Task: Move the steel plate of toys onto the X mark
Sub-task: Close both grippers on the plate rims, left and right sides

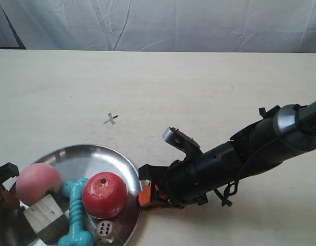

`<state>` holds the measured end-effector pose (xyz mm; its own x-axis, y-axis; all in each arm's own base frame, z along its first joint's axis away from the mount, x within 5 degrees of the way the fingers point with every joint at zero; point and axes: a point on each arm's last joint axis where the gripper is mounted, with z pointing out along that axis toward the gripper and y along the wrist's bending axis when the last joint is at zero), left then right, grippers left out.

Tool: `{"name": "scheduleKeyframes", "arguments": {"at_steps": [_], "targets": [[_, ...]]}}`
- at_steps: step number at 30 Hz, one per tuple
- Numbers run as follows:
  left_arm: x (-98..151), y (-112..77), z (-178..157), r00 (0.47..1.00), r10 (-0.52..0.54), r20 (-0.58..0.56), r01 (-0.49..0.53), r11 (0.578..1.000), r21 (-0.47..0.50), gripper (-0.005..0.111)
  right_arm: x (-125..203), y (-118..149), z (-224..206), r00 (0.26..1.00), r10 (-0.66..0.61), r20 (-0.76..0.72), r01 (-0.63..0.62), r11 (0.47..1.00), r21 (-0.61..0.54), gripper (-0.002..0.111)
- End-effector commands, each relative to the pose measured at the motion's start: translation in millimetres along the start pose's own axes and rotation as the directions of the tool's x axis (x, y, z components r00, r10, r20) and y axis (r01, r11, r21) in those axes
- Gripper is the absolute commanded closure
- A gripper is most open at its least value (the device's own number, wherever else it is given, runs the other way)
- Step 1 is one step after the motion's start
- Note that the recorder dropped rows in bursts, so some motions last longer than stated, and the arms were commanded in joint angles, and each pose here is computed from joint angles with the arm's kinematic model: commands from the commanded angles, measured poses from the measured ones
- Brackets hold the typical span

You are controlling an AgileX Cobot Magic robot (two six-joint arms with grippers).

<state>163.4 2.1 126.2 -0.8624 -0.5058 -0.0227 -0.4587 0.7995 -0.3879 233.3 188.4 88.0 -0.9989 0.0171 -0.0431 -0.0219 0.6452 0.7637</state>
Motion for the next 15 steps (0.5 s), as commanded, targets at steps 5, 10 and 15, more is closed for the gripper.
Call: {"name": "scheduleKeyframes", "arguments": {"at_steps": [5,10,15], "targets": [[1.6,-0.2,1.3,1.000,-0.002,-0.010,0.003,1.000,0.011,0.069,0.4,2.3,0.5,0.999,-0.036,-0.006,0.036,0.999,-0.021,0.083],[1.6,-0.2,1.3,1.000,-0.002,-0.010,0.003,1.000,0.011,0.069,0.4,1.9,0.8,0.999,-0.035,-0.007,0.035,0.999,-0.020,0.083],[1.9,-0.5,1.3,1.000,-0.007,-0.013,0.007,1.000,0.015,0.069,1.1,0.4,2.3,0.999,-0.029,-0.015,0.029,0.999,-0.023,0.083]]}}
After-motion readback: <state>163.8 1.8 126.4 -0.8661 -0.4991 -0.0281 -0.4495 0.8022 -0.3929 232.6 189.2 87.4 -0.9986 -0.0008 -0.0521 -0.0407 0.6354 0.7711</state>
